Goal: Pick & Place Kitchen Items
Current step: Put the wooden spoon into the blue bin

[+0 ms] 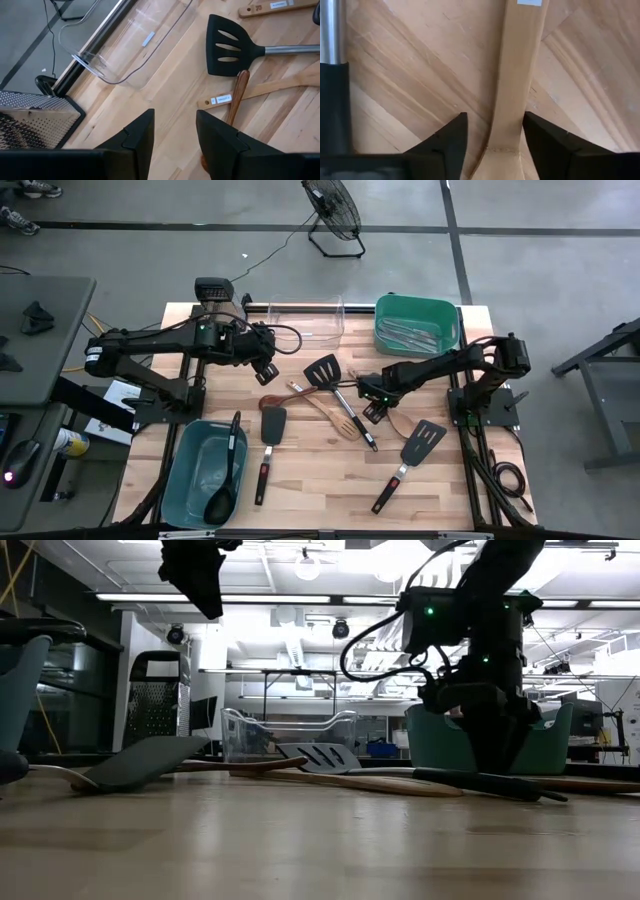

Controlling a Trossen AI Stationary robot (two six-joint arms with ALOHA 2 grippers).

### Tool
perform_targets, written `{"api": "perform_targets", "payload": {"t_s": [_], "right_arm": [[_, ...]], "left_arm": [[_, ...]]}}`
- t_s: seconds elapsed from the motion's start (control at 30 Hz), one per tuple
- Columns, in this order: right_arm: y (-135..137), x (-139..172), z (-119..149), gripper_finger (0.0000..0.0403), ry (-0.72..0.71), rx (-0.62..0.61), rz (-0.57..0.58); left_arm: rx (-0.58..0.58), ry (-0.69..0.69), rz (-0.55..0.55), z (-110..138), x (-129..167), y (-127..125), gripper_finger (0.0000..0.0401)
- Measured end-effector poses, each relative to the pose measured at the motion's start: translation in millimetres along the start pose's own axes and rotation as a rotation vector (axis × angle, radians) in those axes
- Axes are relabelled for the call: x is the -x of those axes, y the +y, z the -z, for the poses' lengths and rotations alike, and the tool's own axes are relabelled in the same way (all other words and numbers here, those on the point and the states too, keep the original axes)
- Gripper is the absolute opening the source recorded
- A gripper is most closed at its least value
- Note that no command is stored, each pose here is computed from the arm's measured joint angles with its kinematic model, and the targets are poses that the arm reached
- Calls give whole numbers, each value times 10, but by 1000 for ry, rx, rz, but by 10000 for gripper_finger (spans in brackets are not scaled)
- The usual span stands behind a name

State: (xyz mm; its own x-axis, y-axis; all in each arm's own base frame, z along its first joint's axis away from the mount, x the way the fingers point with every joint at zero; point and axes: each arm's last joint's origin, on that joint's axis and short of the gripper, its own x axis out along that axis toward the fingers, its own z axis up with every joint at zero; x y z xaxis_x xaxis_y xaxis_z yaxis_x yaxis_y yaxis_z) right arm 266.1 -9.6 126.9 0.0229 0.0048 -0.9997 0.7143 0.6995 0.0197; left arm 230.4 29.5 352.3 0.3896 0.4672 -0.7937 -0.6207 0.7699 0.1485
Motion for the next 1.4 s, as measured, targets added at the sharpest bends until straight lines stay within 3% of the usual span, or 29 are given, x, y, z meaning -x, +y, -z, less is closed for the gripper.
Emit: {"api": "perform_targets", "payload": {"t_s": [0.23, 0.63, 1.4], "right_arm": [[-4, -6, 2, 124, 1, 1, 4], [-16, -6, 6, 84, -5, 0, 28], [-38, 115, 21, 70, -24, -5, -28]], "left_arm": [[0, 0, 1, 0, 0, 0, 142], [0, 1, 1, 0, 0, 0, 142], [1, 0, 1, 0, 0, -1, 142]]}}
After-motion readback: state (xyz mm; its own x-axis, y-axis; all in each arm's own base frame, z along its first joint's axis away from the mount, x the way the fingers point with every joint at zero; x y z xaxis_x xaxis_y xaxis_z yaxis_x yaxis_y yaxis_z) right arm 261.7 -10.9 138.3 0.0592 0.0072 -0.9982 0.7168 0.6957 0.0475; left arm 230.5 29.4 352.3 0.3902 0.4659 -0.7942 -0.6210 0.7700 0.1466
